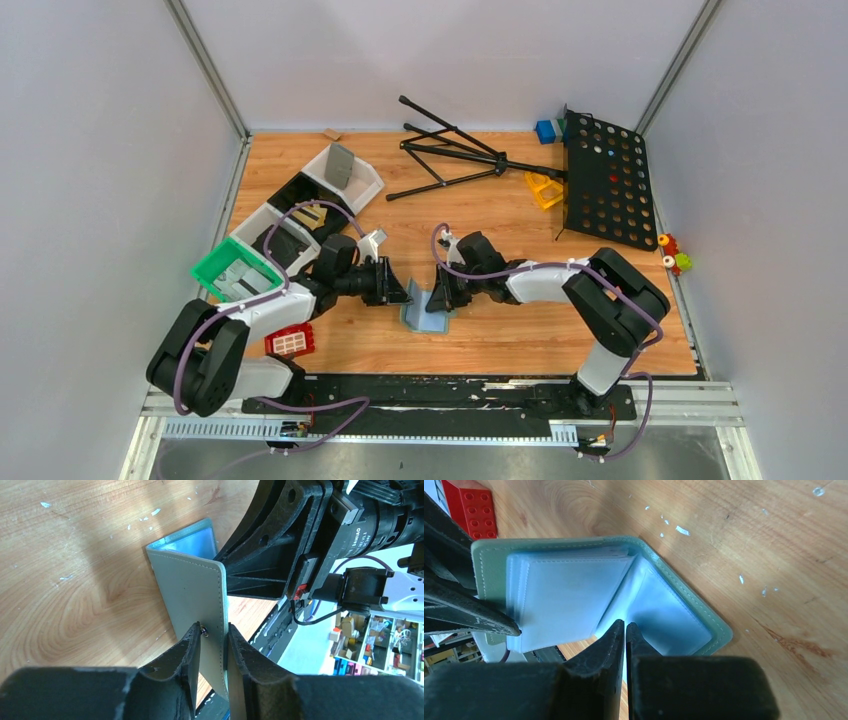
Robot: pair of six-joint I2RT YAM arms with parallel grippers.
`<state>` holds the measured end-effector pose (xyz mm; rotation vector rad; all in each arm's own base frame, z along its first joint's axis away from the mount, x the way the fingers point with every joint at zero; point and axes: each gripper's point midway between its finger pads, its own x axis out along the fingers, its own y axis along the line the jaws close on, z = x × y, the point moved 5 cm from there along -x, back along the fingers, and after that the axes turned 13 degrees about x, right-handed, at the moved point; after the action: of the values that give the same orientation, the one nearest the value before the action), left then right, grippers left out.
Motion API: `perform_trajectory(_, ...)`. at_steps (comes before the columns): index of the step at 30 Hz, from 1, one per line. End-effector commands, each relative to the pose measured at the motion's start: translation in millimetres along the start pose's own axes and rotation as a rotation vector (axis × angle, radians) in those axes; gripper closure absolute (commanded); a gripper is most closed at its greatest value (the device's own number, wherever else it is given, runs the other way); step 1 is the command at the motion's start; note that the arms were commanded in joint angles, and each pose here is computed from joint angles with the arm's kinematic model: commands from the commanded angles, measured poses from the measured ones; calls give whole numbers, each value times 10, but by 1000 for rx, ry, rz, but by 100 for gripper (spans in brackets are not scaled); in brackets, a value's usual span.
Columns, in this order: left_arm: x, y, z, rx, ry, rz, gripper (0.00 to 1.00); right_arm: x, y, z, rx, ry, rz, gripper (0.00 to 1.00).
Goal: Take the credit cards out of the card holder
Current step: Remove the credit card from the card holder.
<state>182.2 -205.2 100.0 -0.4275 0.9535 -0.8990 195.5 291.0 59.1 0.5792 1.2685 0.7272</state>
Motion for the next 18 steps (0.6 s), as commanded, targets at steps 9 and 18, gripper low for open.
perform_trajectory(9, 79, -39, 8, 10, -8, -60, 87, 65, 97, 63, -14, -5, 49, 94)
perform_trajectory(18, 18, -130, 58, 26, -27, -83, 78, 69, 12, 52, -7, -9, -6, 92)
